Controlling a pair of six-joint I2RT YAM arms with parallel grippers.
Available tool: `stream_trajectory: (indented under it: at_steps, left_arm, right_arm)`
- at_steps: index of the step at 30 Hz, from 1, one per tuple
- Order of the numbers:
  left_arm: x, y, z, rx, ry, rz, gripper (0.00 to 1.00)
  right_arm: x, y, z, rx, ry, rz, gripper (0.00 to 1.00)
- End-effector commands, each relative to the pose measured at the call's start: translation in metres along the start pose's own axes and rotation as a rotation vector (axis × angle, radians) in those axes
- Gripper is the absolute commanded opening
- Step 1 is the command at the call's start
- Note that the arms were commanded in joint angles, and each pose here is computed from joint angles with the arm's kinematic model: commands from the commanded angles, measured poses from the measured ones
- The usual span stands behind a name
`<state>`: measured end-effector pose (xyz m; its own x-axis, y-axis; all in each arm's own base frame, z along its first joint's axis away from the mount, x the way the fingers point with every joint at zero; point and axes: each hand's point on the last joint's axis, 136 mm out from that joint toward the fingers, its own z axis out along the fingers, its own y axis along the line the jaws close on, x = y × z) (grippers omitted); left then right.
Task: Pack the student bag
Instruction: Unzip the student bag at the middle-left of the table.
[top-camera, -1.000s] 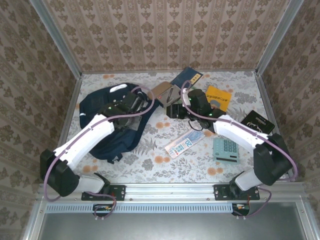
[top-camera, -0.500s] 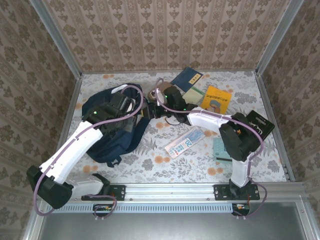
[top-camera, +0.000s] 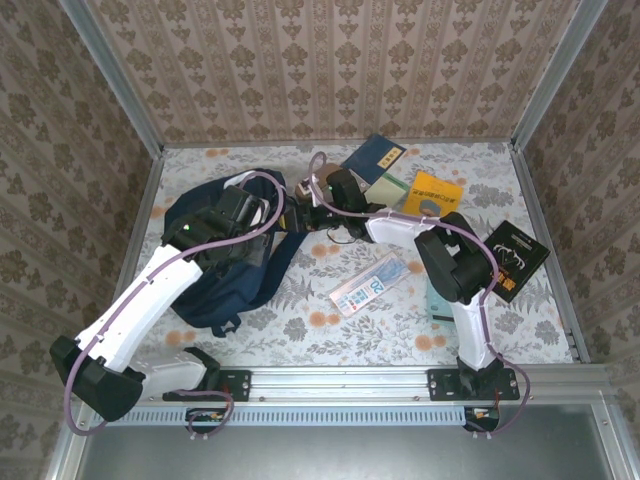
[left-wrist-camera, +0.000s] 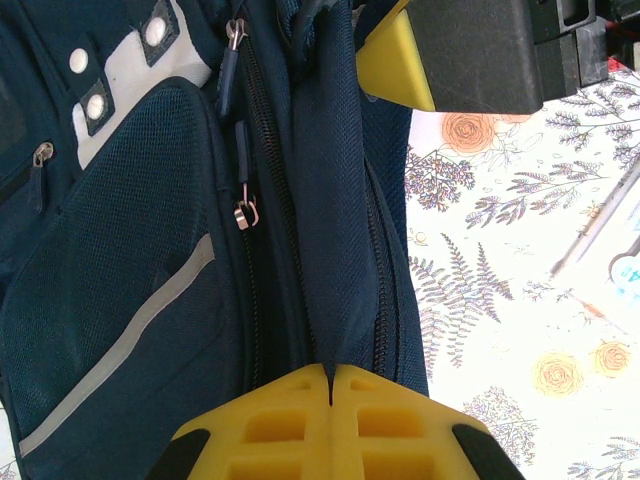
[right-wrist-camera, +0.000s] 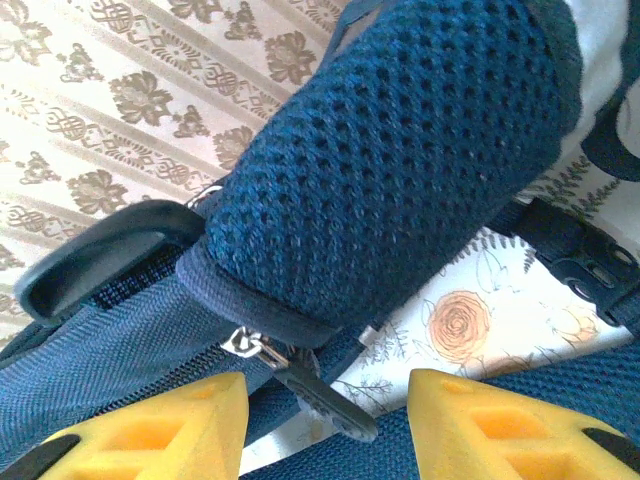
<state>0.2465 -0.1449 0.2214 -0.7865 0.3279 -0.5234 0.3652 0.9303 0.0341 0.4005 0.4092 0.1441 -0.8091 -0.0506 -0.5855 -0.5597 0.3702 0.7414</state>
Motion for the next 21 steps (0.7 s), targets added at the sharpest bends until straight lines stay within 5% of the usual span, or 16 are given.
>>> stream_trajectory:
  at_steps: [1, 13, 17, 21]
  left_arm:
    - [-0.023, 0.002, -0.025, 0.017, -0.117, -0.025, 0.0]
    - [-0.023, 0.001, -0.024, 0.018, -0.117, -0.028, 0.0]
    - [-0.022, 0.002, -0.022, 0.016, -0.114, -0.028, 0.0]
    - [-0.023, 0.001, -0.021, 0.02, -0.117, -0.034, 0.0]
  right_arm:
    - [-0.002, 0.02, 0.005, -0.117, 0.022, -0.014, 0.46]
    - [0.002, 0.021, 0.004, -0.127, 0.038, -0.008, 0.35]
    - [0.003, 0.018, 0.0, -0.088, 0.038, -0.025, 0.07]
    - [0.002, 0.018, -0.007, -0.053, 0.029, -0.05, 0.0]
